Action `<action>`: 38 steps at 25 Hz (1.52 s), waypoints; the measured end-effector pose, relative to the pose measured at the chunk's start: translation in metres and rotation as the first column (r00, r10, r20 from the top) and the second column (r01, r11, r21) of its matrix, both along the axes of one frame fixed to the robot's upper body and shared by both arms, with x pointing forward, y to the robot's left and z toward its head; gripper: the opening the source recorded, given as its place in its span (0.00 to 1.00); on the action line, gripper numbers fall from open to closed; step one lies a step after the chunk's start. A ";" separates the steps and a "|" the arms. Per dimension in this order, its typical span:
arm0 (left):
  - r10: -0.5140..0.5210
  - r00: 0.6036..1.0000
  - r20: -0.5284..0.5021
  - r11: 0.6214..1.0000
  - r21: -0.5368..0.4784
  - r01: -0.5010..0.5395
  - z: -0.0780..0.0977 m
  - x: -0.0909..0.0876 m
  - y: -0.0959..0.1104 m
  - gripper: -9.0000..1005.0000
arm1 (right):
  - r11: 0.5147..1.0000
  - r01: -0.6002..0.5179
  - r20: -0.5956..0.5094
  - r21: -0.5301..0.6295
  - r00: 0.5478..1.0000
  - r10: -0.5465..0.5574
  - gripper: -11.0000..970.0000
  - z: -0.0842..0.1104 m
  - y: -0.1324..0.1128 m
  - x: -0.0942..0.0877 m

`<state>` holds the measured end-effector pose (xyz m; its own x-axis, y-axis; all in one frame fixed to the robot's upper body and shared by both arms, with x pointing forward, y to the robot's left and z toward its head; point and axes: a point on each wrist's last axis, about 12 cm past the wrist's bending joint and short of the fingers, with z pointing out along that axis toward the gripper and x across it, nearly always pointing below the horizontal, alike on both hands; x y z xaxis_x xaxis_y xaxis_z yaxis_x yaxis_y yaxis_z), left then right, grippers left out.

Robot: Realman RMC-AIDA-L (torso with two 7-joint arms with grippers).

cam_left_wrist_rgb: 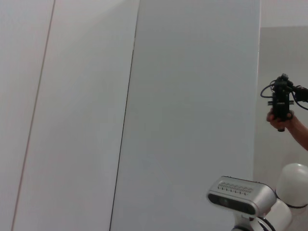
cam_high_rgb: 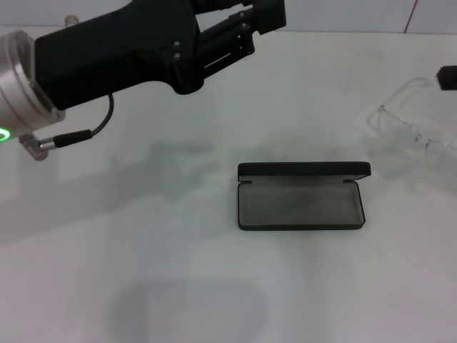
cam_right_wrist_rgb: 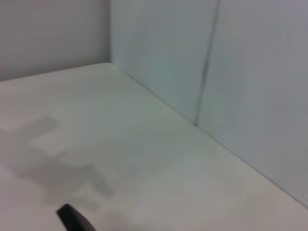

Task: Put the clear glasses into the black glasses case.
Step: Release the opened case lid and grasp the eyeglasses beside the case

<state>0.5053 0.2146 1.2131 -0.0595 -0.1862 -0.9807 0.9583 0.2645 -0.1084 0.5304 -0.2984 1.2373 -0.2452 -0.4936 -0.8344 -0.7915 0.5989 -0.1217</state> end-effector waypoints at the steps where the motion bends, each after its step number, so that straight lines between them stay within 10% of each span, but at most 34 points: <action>1: -0.003 1.000 -0.002 1.000 -0.001 0.003 0.000 0.001 -0.001 0.35 | 1.000 0.013 -0.004 -0.002 1.000 -0.013 0.02 0.001 -0.003 0.001; 7: -0.007 1.000 -0.006 1.000 -0.007 0.007 0.000 0.006 -0.002 0.35 | 0.970 0.146 -0.080 -0.192 0.983 -0.163 0.04 0.002 -0.004 0.033; 15: -0.023 0.999 -0.031 1.000 -0.015 0.023 -0.008 0.018 -0.009 0.35 | 0.938 0.041 -0.294 -0.344 0.944 -0.149 0.31 -0.030 0.027 0.077; 24: -0.005 1.000 -0.020 1.000 -0.013 0.005 -0.010 0.022 -0.009 0.35 | 0.917 0.030 -0.298 -0.397 0.941 -0.160 0.67 -0.043 0.039 0.098; 38: -0.003 0.999 -0.034 1.000 -0.021 0.002 -0.012 0.032 -0.011 0.35 | 0.914 0.021 -0.336 -0.405 0.926 -0.171 0.69 -0.072 0.042 0.106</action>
